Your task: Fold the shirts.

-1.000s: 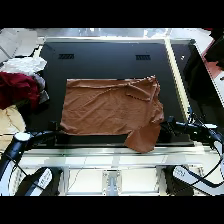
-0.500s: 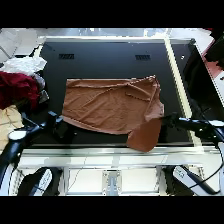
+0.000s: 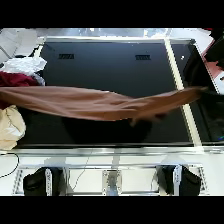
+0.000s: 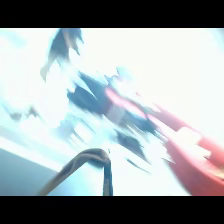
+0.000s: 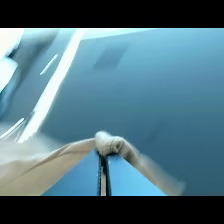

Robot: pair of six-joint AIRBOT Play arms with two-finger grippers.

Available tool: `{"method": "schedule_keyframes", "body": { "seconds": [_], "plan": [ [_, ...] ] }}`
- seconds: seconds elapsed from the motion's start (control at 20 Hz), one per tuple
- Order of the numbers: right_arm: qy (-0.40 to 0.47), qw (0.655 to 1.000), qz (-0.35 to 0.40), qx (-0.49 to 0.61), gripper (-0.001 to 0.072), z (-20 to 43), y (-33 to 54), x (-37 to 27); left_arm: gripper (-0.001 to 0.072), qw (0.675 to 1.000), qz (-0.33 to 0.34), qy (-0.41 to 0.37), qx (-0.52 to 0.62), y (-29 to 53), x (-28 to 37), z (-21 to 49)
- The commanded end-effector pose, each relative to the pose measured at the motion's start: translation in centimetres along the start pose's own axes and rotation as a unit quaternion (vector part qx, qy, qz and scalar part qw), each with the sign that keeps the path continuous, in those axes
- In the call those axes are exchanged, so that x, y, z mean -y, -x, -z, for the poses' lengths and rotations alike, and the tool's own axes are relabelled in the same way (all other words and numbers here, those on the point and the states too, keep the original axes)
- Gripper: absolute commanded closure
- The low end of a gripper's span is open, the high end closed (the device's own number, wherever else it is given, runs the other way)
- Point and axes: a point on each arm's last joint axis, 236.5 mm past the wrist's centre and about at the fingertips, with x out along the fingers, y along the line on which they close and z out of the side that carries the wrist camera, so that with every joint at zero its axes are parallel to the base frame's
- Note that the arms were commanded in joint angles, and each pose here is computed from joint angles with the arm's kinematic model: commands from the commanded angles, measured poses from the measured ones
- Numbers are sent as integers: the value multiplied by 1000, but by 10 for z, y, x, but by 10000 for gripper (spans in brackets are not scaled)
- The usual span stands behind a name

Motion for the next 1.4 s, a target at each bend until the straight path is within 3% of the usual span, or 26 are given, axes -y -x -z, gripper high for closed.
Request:
{"method": "schedule_keyframes", "body": {
  "seconds": [0.0,0.25,0.45,0.7,0.85,1.0,1.2,1.35],
  "plan": [
    [123,975,109,147,703,-97,81,-39,698,985,-75,-148,37,0,-3,-75],
    [-3,999,-34,6,701,-67,-28,24,698,981,1,-93,-172,-129,-35,27],
    [-127,971,-115,-169,701,36,-140,87,698,942,31,-56,-330,-183,-69,150],
    [-137,932,-117,-313,701,187,-284,88,697,896,14,-114,-429,-226,-108,289],
    [-142,938,-74,-306,701,243,-350,95,697,904,-32,-86,-418,-253,-137,338],
    [-148,949,-31,-277,701,251,-373,120,697,901,-49,-83,-424,-257,-154,365],
    [-120,957,-41,-259,701,197,-355,136,697,906,-69,-84,-408,-258,-174,337],
    [-73,951,-25,-300,701,172,-314,151,697,889,-82,-100,-439,-237,-197,321]
  ]
}}
